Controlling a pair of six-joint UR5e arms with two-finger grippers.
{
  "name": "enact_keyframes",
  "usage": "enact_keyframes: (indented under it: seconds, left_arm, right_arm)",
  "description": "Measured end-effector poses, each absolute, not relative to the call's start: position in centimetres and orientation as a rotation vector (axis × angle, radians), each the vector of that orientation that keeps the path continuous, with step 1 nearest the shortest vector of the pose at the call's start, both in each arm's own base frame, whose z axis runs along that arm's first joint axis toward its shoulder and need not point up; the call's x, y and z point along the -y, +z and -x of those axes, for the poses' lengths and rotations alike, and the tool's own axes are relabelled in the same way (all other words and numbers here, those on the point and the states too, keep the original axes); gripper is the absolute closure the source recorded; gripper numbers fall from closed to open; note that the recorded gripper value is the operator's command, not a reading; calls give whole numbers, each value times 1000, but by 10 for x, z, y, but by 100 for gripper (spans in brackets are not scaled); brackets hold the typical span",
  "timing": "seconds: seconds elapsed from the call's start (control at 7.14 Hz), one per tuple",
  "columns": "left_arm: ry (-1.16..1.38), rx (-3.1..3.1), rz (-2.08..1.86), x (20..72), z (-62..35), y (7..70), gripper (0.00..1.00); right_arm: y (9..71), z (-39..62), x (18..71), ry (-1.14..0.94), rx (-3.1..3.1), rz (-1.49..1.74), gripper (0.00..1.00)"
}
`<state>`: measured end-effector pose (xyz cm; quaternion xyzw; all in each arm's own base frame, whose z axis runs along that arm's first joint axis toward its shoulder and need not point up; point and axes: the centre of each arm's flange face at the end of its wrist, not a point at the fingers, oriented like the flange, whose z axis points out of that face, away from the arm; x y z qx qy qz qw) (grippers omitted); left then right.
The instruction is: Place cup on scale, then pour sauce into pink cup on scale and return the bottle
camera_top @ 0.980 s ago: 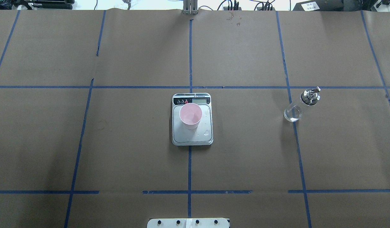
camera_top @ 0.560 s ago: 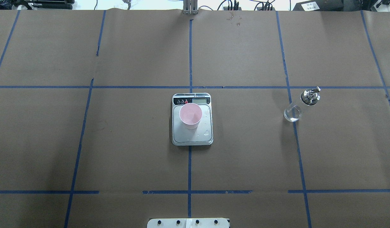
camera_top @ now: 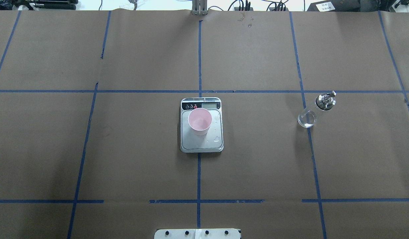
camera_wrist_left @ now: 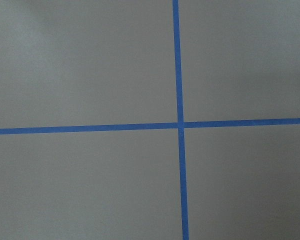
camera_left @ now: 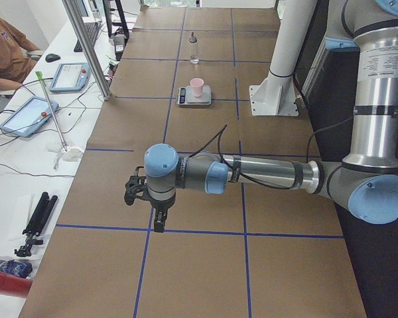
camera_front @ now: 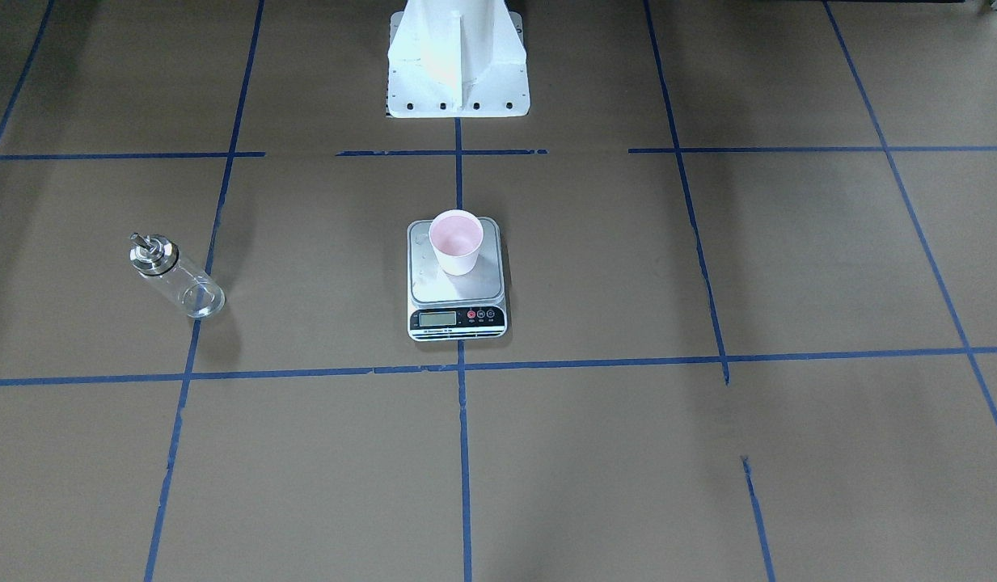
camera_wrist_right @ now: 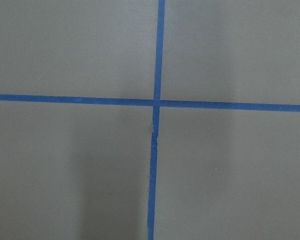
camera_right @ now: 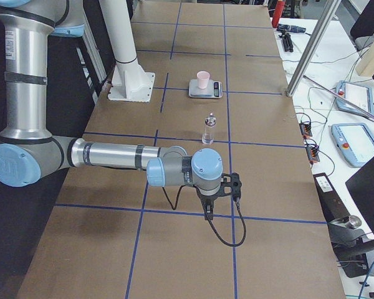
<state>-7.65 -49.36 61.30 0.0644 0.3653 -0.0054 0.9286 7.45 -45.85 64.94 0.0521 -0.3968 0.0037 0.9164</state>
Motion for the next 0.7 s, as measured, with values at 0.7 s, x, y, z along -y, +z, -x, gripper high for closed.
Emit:
enact_keyframes:
  seconds: [0.7]
  left_arm:
    - [-15, -749, -132, 494, 77, 612, 0]
  right_arm:
    - [650, -74, 458, 68, 820, -80, 0]
